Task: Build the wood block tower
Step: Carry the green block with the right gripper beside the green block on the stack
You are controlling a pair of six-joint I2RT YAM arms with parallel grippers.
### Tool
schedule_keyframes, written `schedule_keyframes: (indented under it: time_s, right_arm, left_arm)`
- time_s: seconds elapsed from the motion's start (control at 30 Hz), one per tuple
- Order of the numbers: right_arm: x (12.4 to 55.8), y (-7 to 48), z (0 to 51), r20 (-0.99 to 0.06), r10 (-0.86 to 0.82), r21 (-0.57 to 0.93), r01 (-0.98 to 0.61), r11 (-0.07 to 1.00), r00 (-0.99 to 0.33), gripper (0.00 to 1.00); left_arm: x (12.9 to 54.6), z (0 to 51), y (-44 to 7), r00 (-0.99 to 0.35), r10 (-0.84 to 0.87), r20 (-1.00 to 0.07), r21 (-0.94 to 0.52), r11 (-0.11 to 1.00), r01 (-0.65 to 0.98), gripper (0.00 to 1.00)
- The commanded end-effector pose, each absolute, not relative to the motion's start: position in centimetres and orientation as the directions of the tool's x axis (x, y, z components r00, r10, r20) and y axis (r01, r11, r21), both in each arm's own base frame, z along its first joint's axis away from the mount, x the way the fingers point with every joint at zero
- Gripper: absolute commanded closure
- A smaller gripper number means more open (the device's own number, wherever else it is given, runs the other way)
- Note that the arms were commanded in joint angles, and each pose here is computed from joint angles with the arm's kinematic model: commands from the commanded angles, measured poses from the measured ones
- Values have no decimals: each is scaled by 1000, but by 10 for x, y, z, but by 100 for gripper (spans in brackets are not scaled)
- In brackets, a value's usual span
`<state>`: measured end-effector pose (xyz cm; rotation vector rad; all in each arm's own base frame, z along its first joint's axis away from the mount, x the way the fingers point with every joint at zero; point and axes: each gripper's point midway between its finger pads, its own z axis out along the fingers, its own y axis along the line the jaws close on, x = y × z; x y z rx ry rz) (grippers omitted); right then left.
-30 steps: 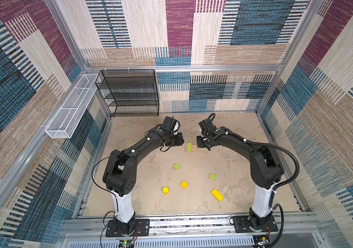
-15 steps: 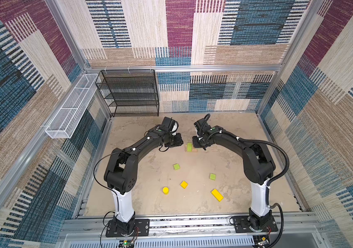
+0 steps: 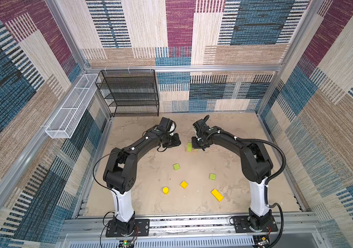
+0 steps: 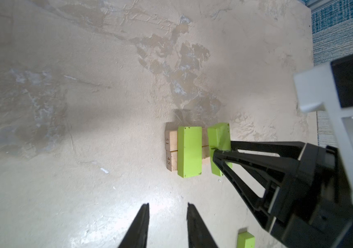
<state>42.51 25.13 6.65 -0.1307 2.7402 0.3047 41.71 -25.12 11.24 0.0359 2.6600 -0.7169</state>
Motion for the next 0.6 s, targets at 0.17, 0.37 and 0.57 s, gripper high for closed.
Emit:
schedule_keyframes:
  time_s: [0.17,0.37,0.57]
  right_arm:
    - [430,254,67,-382,1,214,-87,973,-924,81]
    - [429,253,64,-374,13,214,-73,974,-927,80]
    - [428,254,62,-368,17,216,-68,974,-930,78]
  left_arm:
    - [419,116,-251,-925,-93,-370,-500,859,113,66]
    - [419,115,-251,-926,-94,-366,-500,859,111,66]
    - [419,115,-251,-926,-96,-365,-502,858,108,67]
